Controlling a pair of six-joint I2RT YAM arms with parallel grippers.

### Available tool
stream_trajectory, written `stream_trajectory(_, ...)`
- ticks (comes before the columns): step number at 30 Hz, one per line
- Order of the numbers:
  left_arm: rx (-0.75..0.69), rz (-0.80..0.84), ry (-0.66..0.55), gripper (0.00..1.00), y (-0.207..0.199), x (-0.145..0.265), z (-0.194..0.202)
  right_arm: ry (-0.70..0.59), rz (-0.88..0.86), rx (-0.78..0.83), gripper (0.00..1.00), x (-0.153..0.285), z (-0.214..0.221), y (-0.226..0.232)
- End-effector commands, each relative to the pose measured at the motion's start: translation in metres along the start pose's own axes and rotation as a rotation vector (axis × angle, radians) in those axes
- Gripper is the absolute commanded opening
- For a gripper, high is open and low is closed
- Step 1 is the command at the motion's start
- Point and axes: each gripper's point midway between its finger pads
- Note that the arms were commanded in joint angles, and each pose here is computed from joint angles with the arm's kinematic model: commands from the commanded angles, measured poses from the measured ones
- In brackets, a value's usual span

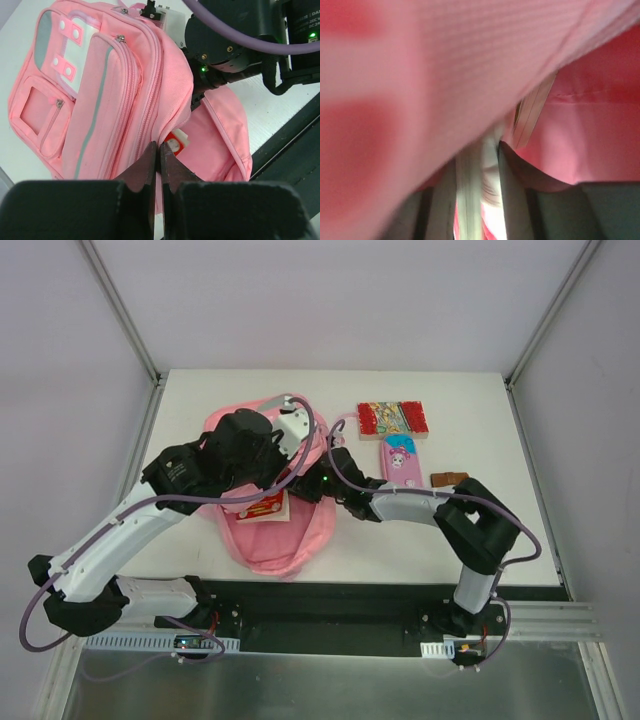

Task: Pack the student bag
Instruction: Place the book in the student bag.

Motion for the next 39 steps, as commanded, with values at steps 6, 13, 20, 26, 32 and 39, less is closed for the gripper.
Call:
stream_trajectory(6,0.007,-0.024,-0.15,0.0,0.006,0.025,-0.025,-0.045,-0.063,0.175,0.7,0.02,-0.019,0.034)
stream_trajectory(13,0.008,-0.045,-0.152,0.0,0.01,0.023,-0.026,0.002,-0.065,0.162,0.69,0.056,-0.003,0.034)
stream_trajectory(20,0.018,-0.07,-0.173,0.0,0.014,0.023,-0.032,0.025,0.046,0.13,0.64,0.042,0.03,0.018)
stream_trajectory(26,0.031,-0.087,-0.159,0.0,0.015,0.018,-0.028,-0.065,0.164,0.11,0.6,0.032,0.041,-0.001)
stream_trajectory(32,0.049,-0.11,-0.165,0.0,0.019,0.017,-0.029,-0.185,0.207,0.131,0.6,0.032,0.044,0.001)
stream_trajectory(39,0.064,-0.155,-0.155,0.0,0.025,0.012,-0.025,-0.29,0.146,0.142,0.57,0.04,0.036,0.01)
Point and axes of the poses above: each gripper's point midway between its finger pads, its own x axis back along the fingers, its own y axis along the line the jaws close on, z = x × y, and after that the axes turned 6 degrees about x, right-handed
